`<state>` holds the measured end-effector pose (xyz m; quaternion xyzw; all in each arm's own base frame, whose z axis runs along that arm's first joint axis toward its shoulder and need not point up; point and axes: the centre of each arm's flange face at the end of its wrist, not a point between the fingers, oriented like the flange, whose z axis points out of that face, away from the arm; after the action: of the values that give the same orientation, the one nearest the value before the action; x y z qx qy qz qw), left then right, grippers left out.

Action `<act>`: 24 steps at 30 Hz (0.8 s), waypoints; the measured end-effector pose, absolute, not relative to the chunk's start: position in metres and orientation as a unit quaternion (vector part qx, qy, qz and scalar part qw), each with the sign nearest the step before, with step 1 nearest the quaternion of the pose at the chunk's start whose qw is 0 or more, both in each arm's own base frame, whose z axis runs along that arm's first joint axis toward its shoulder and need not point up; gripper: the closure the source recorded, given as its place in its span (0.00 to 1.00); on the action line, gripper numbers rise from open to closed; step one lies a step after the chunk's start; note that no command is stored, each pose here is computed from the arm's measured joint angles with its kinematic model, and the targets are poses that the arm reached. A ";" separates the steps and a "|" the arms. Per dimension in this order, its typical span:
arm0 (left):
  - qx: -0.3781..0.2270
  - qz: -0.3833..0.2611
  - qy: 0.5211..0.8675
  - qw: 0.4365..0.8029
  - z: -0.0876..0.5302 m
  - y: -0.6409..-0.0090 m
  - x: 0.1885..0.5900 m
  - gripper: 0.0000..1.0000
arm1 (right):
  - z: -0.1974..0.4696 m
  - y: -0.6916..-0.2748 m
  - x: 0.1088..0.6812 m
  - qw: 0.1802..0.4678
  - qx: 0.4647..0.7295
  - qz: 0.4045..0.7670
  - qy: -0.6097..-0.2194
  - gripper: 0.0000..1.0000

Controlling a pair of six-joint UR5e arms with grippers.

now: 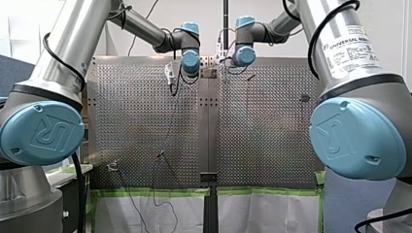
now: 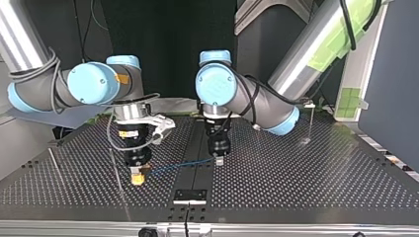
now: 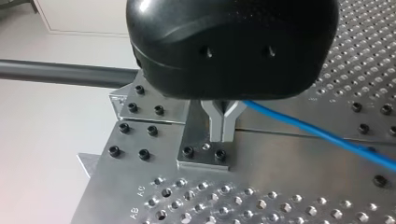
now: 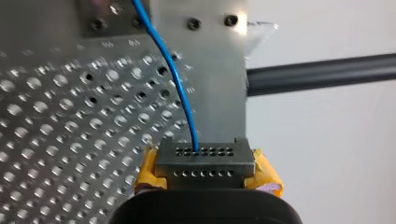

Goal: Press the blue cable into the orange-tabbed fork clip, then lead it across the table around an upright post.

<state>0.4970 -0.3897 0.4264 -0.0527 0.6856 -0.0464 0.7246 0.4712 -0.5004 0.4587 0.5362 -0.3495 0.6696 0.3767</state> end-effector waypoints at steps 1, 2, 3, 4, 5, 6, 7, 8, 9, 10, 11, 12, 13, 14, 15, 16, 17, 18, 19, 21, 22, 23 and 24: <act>-0.053 -0.047 0.685 0.725 0.428 -0.390 0.497 0.98 | 0.460 -0.501 0.469 0.378 0.535 0.669 -0.351 1.00; -0.053 -0.047 0.685 0.725 0.430 -0.390 0.497 0.98 | 0.460 -0.502 0.468 0.379 0.535 0.668 -0.352 1.00; -0.053 -0.048 0.685 0.725 0.431 -0.391 0.497 0.98 | 0.461 -0.502 0.466 0.380 0.535 0.667 -0.353 1.00; -0.052 -0.048 0.684 0.726 0.433 -0.391 0.497 0.98 | 0.461 -0.503 0.464 0.381 0.535 0.665 -0.355 1.00; -0.052 -0.049 0.684 0.726 0.435 -0.391 0.498 0.98 | 0.461 -0.504 0.463 0.382 0.535 0.664 -0.356 1.00; -0.052 -0.049 0.684 0.726 0.436 -0.391 0.498 0.98 | 0.462 -0.505 0.461 0.382 0.535 0.663 -0.357 1.00; -0.051 -0.050 0.684 0.726 0.438 -0.392 0.498 0.98 | 0.463 -0.505 0.459 0.384 0.534 0.662 -0.359 1.00; -0.051 -0.051 0.683 0.727 0.441 -0.392 0.498 0.98 | 0.464 -0.506 0.458 0.385 0.534 0.662 -0.360 1.00; -0.050 -0.053 0.682 0.727 0.443 -0.393 0.498 0.98 | 0.465 -0.506 0.456 0.386 0.533 0.661 -0.361 1.00; -0.050 -0.054 0.682 0.728 0.444 -0.394 0.498 0.98 | 0.466 -0.507 0.454 0.388 0.532 0.660 -0.362 1.00; -0.049 -0.055 0.681 0.729 0.447 -0.394 0.499 0.98 | 0.467 -0.508 0.453 0.389 0.531 0.659 -0.364 1.00; -0.049 -0.057 0.680 0.730 0.448 -0.395 0.499 0.98 | 0.468 -0.508 0.451 0.390 0.531 0.658 -0.365 1.00; -0.049 -0.058 0.679 0.730 0.450 -0.395 0.500 0.98 | 0.469 -0.509 0.448 0.392 0.530 0.657 -0.366 1.00; -0.049 -0.059 0.678 0.731 0.452 -0.395 0.500 0.98 | 0.470 -0.510 0.447 0.393 0.529 0.656 -0.367 1.00; -0.048 -0.059 0.678 0.731 0.453 -0.396 0.500 0.98 | 0.471 -0.511 0.445 0.394 0.528 0.656 -0.368 1.00; -0.048 -0.060 0.677 0.732 0.454 -0.396 0.500 0.98 | 0.472 -0.512 0.442 0.396 0.527 0.655 -0.369 1.00; -0.048 -0.060 0.677 0.732 0.455 -0.396 0.500 0.98 | 0.473 -0.512 0.441 0.397 0.526 0.655 -0.370 1.00; -0.048 -0.060 0.677 0.732 0.455 -0.396 0.500 0.98 | 0.473 -0.513 0.439 0.398 0.525 0.655 -0.371 1.00; -0.047 -0.061 0.677 0.732 0.455 -0.397 0.500 0.98 | 0.474 -0.514 0.437 0.399 0.524 0.654 -0.372 1.00; -0.045 -0.066 0.677 0.732 0.457 -0.399 0.500 0.98 | 0.474 -0.516 0.434 0.400 0.524 0.652 -0.374 1.00; -0.044 -0.069 0.676 0.732 0.459 -0.400 0.501 0.98 | 0.475 -0.517 0.432 0.401 0.524 0.651 -0.375 1.00; -0.043 -0.073 0.675 0.733 0.462 -0.401 0.501 0.98 | 0.475 -0.518 0.430 0.402 0.523 0.650 -0.377 1.00; -0.042 -0.075 0.674 0.734 0.464 -0.402 0.501 0.98 | 0.476 -0.519 0.428 0.403 0.523 0.649 -0.378 1.00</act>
<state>0.5013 -0.4022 0.4636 -0.0420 0.6740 -0.0750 0.7337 0.4279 -0.5191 0.4761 0.5230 -0.3775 0.6491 0.4034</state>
